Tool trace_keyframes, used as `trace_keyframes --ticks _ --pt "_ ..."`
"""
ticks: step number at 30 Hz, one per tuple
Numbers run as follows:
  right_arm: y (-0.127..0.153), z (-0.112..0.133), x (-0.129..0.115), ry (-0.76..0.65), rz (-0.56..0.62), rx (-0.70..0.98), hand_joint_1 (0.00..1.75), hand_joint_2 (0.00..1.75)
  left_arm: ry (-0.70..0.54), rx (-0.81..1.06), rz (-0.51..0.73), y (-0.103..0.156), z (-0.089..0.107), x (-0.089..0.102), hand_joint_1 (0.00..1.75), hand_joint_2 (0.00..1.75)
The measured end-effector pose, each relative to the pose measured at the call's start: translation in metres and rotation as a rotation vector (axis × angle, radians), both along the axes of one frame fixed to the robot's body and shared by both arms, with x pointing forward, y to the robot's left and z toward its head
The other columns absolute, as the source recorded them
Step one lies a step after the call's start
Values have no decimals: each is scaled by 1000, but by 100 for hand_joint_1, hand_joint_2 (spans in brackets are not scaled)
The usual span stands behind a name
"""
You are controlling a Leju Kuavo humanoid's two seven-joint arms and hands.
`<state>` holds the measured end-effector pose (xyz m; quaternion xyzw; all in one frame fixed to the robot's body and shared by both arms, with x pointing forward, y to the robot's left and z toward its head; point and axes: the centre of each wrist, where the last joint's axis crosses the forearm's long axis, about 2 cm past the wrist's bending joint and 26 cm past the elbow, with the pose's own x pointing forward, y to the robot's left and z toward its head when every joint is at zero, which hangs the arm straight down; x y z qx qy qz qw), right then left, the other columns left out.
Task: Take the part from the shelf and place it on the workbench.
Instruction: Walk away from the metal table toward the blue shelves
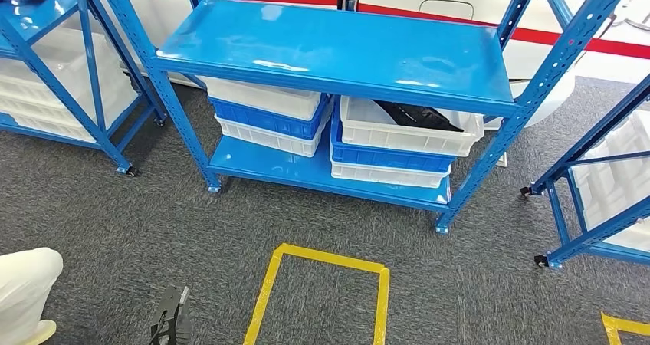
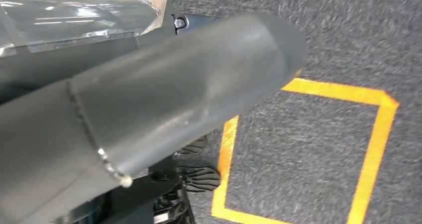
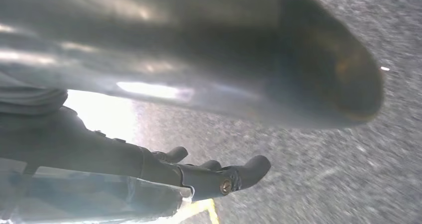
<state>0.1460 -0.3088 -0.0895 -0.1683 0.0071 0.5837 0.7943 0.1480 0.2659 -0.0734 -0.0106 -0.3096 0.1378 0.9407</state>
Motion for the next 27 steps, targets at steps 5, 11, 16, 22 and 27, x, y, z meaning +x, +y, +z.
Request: trace_keyframes --ticks 5,11,16,22,27 --pt "0 1 2 -5 2 -1 0 0 -3 2 2 2 0 1 0 0" --pt "0 1 2 -6 2 -1 0 0 1 1 -4 1 0 1 0 0" --pt "0 1 3 -8 -5 2 0 0 5 2 -12 2 -1 0 0 0" --pt "-1 2 5 -15 -19 4 0 0 -5 1 -28 -1 0 4 0 0" --pt "-3 0 -2 -2 -33 4 0 0 -5 -1 -41 -3 0 6 0 0"
